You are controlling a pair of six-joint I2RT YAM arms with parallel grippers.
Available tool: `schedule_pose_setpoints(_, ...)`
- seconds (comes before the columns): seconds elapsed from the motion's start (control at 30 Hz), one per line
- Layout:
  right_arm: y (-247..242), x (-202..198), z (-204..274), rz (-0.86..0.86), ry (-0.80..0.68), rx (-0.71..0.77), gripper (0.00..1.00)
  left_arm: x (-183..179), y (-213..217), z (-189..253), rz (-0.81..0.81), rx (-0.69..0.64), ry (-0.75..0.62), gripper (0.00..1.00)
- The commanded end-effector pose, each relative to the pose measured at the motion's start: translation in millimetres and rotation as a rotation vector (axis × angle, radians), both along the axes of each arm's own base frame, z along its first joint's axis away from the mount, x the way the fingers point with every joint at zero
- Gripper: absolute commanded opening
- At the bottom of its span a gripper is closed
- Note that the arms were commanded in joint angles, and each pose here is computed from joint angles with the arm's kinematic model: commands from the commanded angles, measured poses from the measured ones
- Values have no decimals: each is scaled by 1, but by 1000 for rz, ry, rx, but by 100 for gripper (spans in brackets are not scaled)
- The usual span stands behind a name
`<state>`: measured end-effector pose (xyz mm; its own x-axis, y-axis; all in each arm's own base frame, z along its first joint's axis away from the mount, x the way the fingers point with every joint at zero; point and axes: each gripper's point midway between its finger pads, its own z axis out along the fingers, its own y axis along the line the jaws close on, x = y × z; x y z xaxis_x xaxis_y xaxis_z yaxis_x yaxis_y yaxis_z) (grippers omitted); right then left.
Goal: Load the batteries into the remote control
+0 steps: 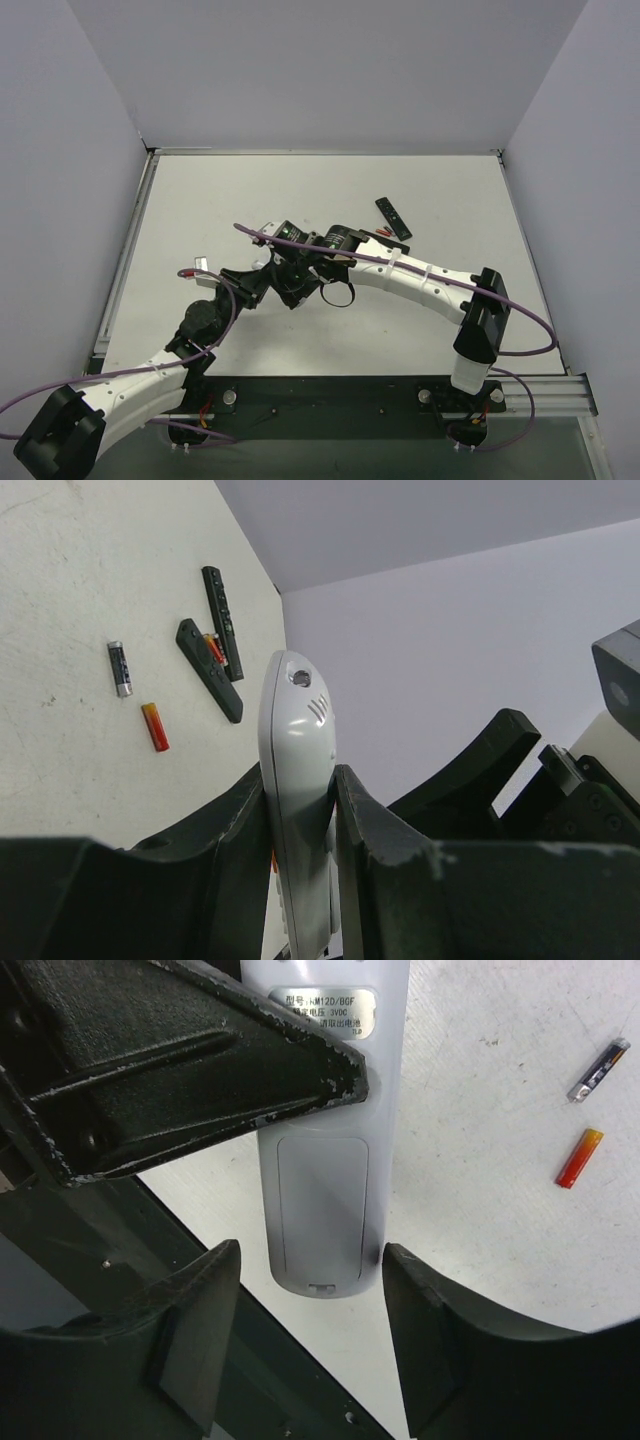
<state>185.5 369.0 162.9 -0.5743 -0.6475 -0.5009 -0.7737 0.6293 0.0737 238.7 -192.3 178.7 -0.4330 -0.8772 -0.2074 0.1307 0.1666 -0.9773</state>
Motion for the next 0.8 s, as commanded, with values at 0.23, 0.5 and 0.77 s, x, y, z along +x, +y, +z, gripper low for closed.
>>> schedule_pose_setpoints(0.23,-3,-1,54,-74,-15,356,66,-9,9,10,12,-99,-33,0)
schedule_pose_setpoints(0.5,0,6,61,-138,187,739,66,-12,8,25,-5,-128,-68,0)
schedule_pose_setpoints(0.77,11,6,60,-133,291,880,66,-14,6,36,-20,-153,-91,0)
